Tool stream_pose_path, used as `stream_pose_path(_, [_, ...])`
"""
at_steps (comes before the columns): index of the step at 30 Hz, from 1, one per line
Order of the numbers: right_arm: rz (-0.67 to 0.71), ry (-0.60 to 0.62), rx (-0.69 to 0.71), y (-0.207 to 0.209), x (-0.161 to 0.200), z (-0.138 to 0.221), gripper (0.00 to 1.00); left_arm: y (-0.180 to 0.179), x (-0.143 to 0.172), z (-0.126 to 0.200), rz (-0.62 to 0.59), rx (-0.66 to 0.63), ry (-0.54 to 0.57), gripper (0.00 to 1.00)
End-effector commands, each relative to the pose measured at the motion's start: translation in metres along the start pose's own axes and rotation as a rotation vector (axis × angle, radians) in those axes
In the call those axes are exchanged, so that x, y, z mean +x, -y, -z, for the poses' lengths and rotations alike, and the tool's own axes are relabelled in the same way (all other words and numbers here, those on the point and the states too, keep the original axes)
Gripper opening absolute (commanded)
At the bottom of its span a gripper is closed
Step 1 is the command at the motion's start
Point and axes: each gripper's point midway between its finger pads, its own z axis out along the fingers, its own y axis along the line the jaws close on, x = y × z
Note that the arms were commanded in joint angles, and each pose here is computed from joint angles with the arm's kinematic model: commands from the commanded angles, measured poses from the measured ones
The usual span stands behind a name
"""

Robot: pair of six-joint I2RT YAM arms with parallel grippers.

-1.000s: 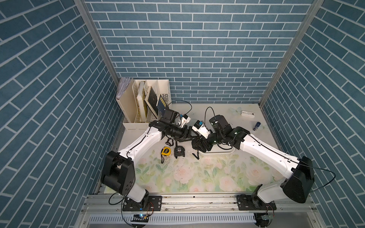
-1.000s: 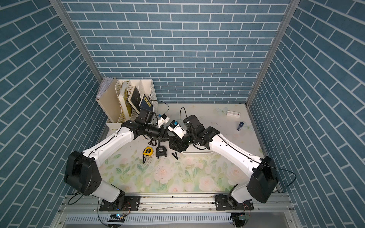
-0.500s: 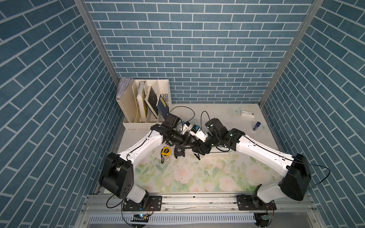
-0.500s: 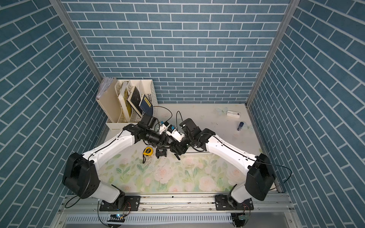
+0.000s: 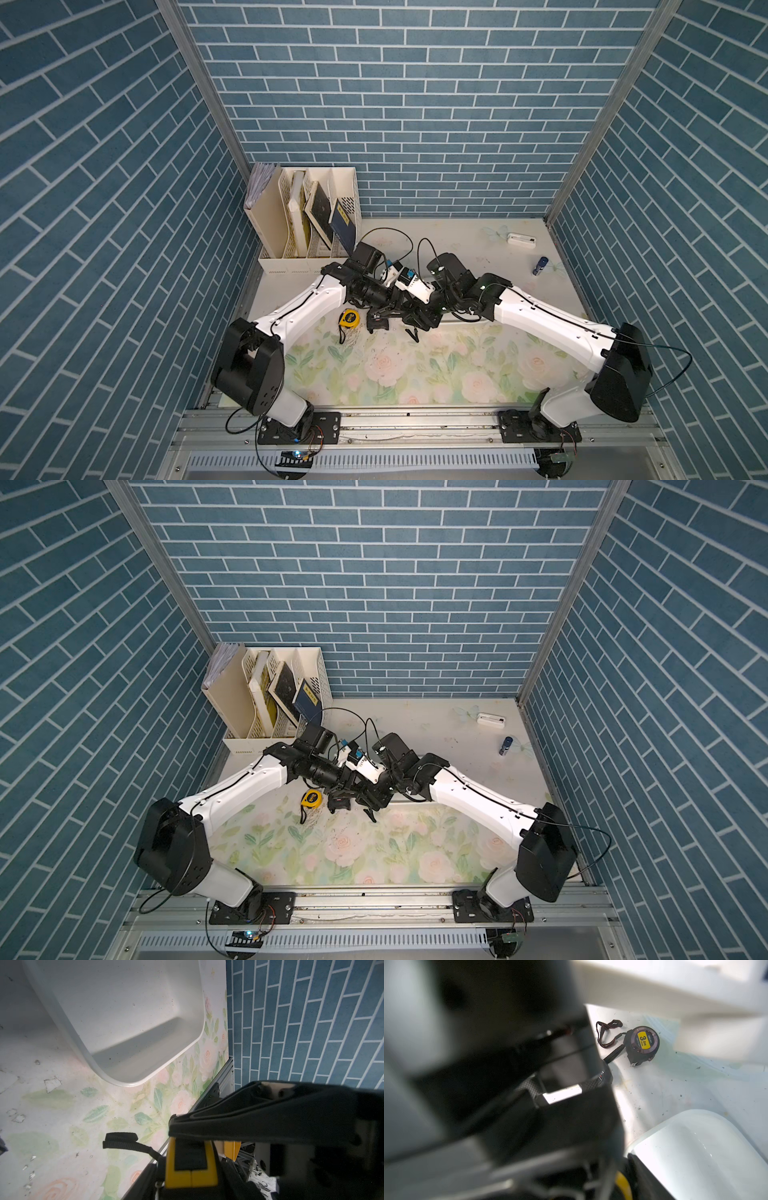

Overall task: Take the tape measure out of the storage box
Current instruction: Pick up the tape measure from the storage box.

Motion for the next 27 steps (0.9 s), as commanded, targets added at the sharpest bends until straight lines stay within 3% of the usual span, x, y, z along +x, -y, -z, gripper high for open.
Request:
stream_pose_path(1, [0.038, 0.032, 0.007, -0.001, -0.011, -0.001, 0.0, 0.002, 0.003, -0.007, -0.045, -0.001, -0.021, 0.27])
stream_pose_path(4, [0.036, 0.03, 0.014, 0.0, -0.01, 0.0, 0.0, -0.004, 0.001, -0.008, -0.037, -0.026, -0.013, 0.0])
stream_pose_path(8, [0.024, 0.028, 0.047, 0.005, -0.008, 0.001, 0.03, -0.007, -0.001, -0.007, -0.039, -0.049, 0.007, 0.0])
stream_pose_path(12, [0.016, 0.026, 0.063, 0.006, -0.005, 0.005, 0.5, -0.014, -0.005, -0.002, -0.029, -0.08, 0.035, 0.0])
stream_pose_path(15, [0.012, 0.036, 0.076, 0.007, -0.004, 0.01, 0.73, -0.022, -0.009, 0.003, -0.008, -0.095, 0.062, 0.0])
stream_pose_path(21, [-0.012, 0.037, 0.117, 0.01, 0.005, 0.021, 0.99, -0.043, -0.025, 0.025, 0.038, -0.134, 0.146, 0.0])
stream_pose_path(27, [-0.05, 0.042, 0.179, 0.017, 0.015, 0.031, 1.0, -0.059, -0.03, 0.048, 0.057, -0.205, 0.187, 0.0])
